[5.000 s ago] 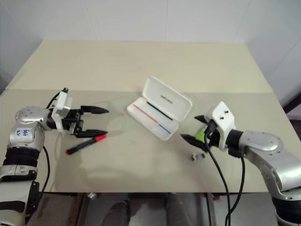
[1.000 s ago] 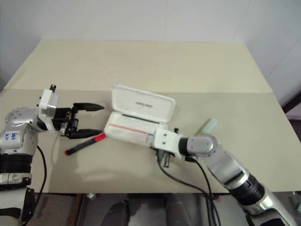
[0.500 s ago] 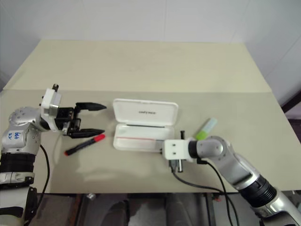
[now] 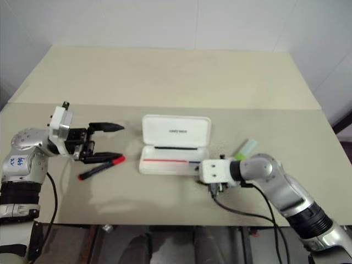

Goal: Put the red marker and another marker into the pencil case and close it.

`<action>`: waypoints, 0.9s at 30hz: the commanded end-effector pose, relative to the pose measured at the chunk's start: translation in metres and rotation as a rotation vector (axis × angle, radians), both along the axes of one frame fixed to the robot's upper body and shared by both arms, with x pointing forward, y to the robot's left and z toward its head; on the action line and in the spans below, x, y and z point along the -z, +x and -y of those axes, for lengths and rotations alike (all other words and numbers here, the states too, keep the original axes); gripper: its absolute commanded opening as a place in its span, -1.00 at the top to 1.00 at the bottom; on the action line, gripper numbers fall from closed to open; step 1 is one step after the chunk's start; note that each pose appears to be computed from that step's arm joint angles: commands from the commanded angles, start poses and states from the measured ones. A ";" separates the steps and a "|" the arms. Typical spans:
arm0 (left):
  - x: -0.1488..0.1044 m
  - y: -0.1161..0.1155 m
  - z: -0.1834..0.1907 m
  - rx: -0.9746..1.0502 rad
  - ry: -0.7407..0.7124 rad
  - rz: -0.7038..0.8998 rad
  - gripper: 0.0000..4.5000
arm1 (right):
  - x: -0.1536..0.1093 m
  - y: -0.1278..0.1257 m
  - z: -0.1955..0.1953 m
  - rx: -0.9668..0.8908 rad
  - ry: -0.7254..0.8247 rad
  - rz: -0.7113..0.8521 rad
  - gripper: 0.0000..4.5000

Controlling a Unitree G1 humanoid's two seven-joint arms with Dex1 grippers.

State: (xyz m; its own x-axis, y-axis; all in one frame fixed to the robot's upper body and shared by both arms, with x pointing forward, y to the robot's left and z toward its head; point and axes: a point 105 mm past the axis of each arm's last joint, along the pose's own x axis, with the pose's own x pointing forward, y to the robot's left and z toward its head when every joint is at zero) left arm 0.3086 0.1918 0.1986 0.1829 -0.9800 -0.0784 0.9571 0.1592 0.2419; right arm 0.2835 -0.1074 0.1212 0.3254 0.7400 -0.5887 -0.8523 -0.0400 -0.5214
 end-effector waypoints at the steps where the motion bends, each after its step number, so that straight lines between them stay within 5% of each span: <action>1: -0.010 -0.003 0.001 0.000 -0.007 0.055 -1.00 | -0.011 -0.006 -0.006 -0.020 0.059 -0.004 -0.43; 4: -0.009 -0.005 0.001 -0.028 -0.017 0.062 -1.00 | -0.019 -0.011 -0.011 -0.026 0.129 -0.018 -0.88; 17: 0.010 -0.030 -0.035 -0.300 0.062 -0.050 -1.00 | -0.052 -0.026 0.001 -0.014 0.342 -0.071 -0.88; 27: 0.061 -0.030 -0.070 -0.372 0.267 -0.267 -1.00 | -0.057 -0.019 0.012 0.022 0.351 -0.053 -0.88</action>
